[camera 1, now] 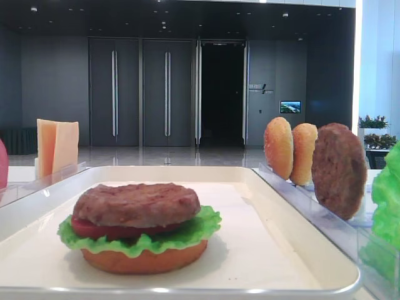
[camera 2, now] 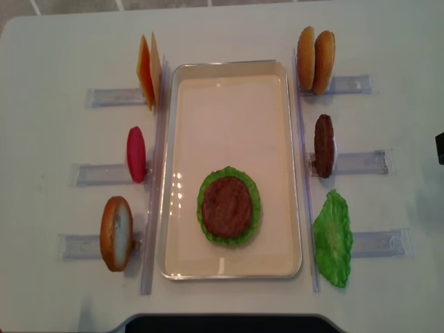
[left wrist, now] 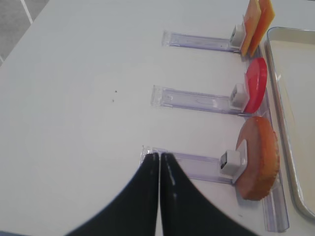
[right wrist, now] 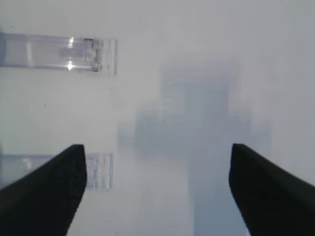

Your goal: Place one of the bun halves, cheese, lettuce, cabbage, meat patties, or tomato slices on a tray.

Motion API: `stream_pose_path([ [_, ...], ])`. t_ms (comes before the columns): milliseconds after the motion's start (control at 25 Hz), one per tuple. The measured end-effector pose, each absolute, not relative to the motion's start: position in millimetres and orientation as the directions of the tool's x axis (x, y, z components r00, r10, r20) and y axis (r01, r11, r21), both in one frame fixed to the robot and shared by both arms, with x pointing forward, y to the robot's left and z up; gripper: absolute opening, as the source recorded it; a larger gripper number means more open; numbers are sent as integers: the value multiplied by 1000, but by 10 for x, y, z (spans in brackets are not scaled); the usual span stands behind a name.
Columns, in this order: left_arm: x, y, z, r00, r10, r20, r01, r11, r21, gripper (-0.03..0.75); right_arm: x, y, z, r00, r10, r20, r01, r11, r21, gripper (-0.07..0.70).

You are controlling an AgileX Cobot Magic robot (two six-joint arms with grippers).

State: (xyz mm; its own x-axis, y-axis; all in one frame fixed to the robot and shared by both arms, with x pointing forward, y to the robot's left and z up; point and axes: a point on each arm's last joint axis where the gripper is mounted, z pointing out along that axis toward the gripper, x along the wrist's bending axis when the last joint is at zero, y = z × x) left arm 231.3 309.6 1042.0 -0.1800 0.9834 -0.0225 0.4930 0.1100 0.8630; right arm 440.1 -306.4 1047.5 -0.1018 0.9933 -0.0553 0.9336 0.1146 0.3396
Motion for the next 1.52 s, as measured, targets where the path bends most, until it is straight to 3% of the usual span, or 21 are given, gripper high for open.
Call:
stream_pose_path([
  [240,2313,3096,10420,-180,983,-22,493,110,863,-1,4143,-3051,10604,-89,995,-43,942,98,320,588],
  [360,2313,3096,10420,-180,983,-22,493,110,863,-1,3868,-3041,10734,-67,997,-45,915,79,394,588],
  [560,2313,3096,10420,-180,983,-22,493,110,863,-1,3283,-3005,10900,-12,1000,-15,820,19,572,588],
  [840,2313,3096,10420,-180,983,-22,493,110,863,-1,2671,-2978,10860,16,1000,6,693,-15,721,588],
  [1160,2313,3096,10420,-180,983,-22,493,110,863,-1,2260,-2962,10566,29,999,25,574,-37,818,588],
  [1520,2313,3096,10420,-180,983,-22,493,110,863,-1,2287,-2963,10459,30,999,28,523,-40,852,588],
])
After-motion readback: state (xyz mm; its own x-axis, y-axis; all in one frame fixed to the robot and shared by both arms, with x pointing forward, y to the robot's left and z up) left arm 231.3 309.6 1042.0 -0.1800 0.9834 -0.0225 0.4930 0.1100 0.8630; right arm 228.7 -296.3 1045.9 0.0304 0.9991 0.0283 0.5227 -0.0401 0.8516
